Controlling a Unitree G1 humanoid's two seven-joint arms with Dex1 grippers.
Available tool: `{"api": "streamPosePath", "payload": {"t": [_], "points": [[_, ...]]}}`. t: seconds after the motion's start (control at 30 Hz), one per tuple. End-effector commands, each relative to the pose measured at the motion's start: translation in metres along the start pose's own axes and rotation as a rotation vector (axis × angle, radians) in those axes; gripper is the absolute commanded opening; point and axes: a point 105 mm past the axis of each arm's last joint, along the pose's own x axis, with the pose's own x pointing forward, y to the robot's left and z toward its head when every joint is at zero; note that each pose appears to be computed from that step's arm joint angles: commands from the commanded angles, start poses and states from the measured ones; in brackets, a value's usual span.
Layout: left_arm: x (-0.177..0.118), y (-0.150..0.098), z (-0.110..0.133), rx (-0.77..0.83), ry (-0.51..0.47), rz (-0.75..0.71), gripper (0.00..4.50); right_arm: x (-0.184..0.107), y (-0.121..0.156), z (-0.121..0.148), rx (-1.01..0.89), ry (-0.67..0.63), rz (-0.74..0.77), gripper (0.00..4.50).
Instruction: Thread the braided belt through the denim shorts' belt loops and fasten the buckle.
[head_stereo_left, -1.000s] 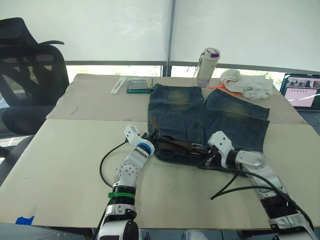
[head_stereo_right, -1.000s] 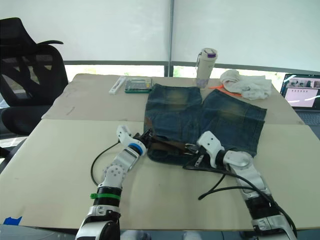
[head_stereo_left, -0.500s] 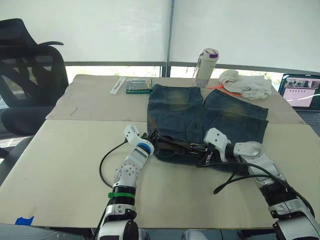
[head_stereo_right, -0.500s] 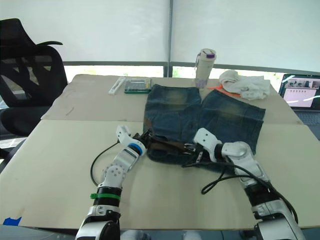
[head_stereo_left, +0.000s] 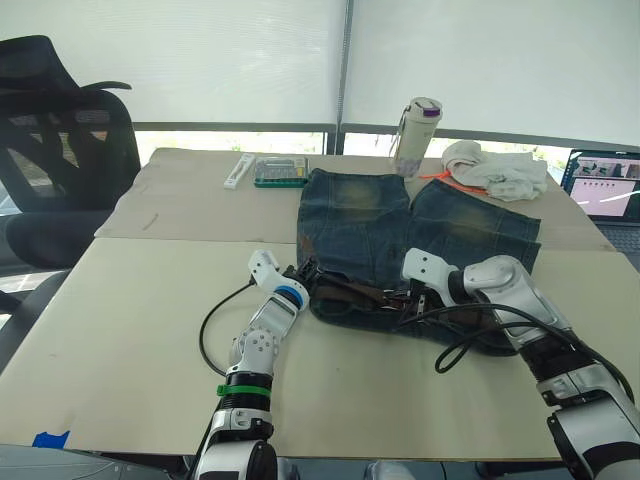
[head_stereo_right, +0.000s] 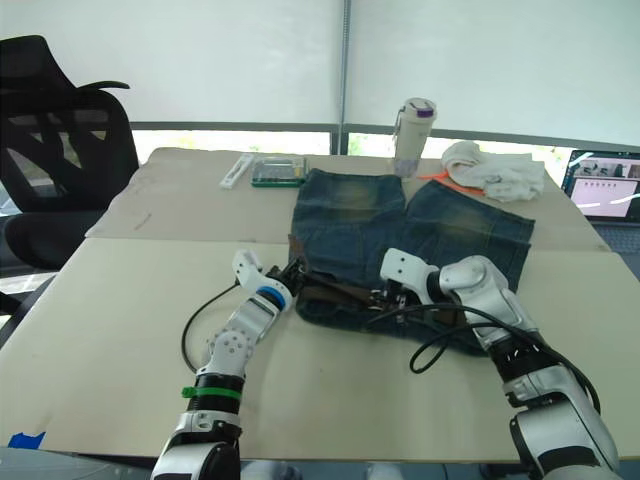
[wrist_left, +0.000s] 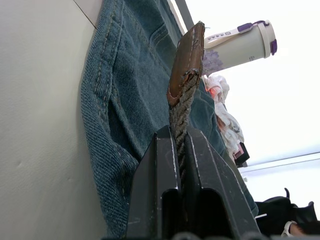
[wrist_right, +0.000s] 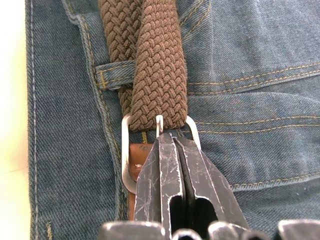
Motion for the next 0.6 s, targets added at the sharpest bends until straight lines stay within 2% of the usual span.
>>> {"api": "streamPosePath", "payload": {"t": [0.03,0.27,0.6], "points": [[0.001,-0.02,0.007,-0.015,-0.056,-0.055,0.0,0.011,0.018,-0.027,0.094,0.037,0.061,0.04],[0.003,-0.021,0.001,-0.014,-0.036,-0.059,0.0,-0.007,0.011,-0.023,0.036,-0.046,0.066,0.04],[0.002,-0.02,0.002,-0.012,-0.038,-0.055,0.0,-0.004,0.011,-0.021,-0.002,-0.081,0.079,0.04]]}}
